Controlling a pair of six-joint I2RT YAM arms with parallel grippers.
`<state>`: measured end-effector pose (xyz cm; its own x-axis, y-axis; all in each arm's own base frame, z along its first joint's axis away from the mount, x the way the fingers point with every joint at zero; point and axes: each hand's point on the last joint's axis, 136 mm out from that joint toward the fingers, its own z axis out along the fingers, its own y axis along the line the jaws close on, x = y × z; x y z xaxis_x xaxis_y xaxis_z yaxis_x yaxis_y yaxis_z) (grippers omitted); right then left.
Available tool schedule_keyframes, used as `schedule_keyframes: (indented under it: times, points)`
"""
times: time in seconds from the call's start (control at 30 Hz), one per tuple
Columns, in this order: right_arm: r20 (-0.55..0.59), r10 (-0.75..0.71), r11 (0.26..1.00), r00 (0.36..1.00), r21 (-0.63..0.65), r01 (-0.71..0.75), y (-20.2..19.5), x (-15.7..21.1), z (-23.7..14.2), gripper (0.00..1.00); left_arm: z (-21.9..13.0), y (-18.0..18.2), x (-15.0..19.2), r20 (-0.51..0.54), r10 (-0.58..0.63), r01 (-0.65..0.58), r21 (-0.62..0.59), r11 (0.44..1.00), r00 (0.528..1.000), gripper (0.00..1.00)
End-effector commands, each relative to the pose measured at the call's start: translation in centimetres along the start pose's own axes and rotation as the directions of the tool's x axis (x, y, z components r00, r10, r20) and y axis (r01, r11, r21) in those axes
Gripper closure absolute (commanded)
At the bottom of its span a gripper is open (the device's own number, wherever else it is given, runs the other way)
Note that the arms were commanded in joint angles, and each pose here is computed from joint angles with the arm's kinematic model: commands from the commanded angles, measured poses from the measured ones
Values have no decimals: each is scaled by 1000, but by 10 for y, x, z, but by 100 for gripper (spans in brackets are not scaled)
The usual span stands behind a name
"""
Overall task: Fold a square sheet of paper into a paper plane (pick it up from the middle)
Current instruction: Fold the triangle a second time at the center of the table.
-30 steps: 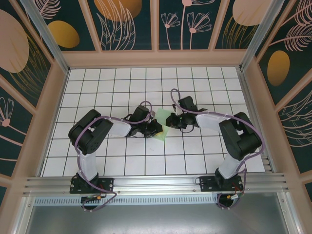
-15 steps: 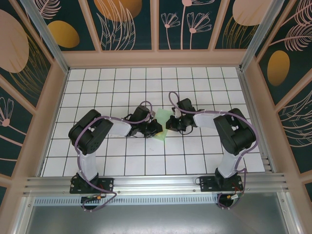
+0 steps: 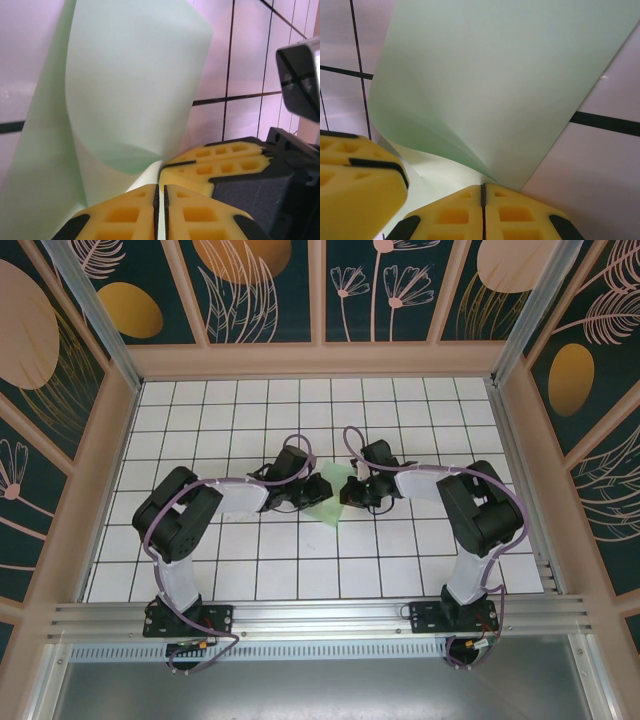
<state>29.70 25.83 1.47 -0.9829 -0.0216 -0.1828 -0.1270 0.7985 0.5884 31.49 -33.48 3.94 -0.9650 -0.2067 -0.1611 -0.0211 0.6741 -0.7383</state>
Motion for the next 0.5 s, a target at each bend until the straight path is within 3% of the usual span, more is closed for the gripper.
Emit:
schedule_keyframes:
  times: [0.0,0.47]
  points:
    - [-59,31,989,998,145,-22,-39,20,15,92,2,13,-7,15,24,-23,-70,997,1000,86]
    - [-84,33,976,996,219,-14,-57,28,19,93,9,55,-15,53,15,-3,-234,972,998,88]
